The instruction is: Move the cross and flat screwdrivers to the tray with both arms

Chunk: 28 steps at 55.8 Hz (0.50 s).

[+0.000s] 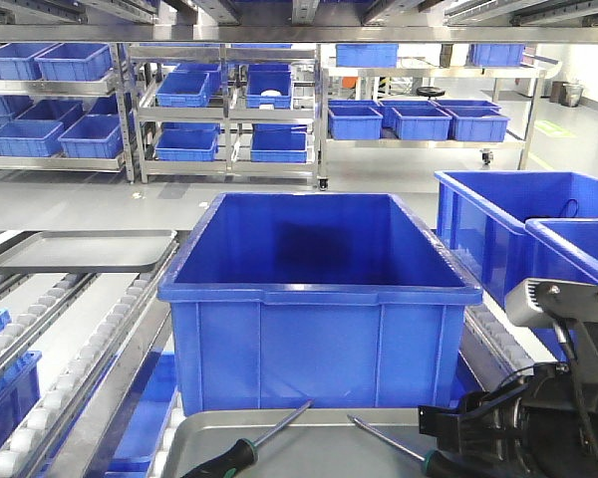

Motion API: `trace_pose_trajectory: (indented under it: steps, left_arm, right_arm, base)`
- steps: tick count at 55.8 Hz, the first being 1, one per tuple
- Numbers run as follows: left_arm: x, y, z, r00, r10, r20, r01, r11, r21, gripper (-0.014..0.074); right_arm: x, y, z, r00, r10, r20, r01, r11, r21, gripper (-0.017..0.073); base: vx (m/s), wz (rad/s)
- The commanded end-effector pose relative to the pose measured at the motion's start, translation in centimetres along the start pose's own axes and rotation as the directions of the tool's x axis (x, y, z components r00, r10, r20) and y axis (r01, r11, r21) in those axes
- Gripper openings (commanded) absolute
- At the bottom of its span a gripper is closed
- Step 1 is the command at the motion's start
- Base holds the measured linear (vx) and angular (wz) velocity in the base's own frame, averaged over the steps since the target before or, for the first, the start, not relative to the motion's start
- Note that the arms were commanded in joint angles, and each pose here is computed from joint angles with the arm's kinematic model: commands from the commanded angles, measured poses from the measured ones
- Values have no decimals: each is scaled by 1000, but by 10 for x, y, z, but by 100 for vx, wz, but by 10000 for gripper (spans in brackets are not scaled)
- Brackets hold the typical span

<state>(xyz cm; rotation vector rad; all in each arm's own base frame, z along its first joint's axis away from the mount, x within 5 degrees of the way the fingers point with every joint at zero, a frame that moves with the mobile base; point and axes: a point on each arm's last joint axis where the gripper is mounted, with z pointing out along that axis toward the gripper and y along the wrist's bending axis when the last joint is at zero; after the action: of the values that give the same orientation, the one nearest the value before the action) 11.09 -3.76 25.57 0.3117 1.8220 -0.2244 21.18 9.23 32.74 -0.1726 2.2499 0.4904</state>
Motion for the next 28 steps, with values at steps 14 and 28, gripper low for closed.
trace_pose_trajectory:
  steps: [14, 28]
  left_arm:
    - [57, 15, -40, 960, -61, 274, 125, 966, -224, -8]
    - [67, 14, -47, 956, -82, 280, 153, 958, -243, -7]
  right_arm:
    - [-16, 5, -12, 993, -10, 114, 13, 1000, -19, 473]
    - [-16, 5, -12, 993, -11, 115, 13, 1000, -19, 473]
  base:
    - [0, 0]
    - [0, 0]
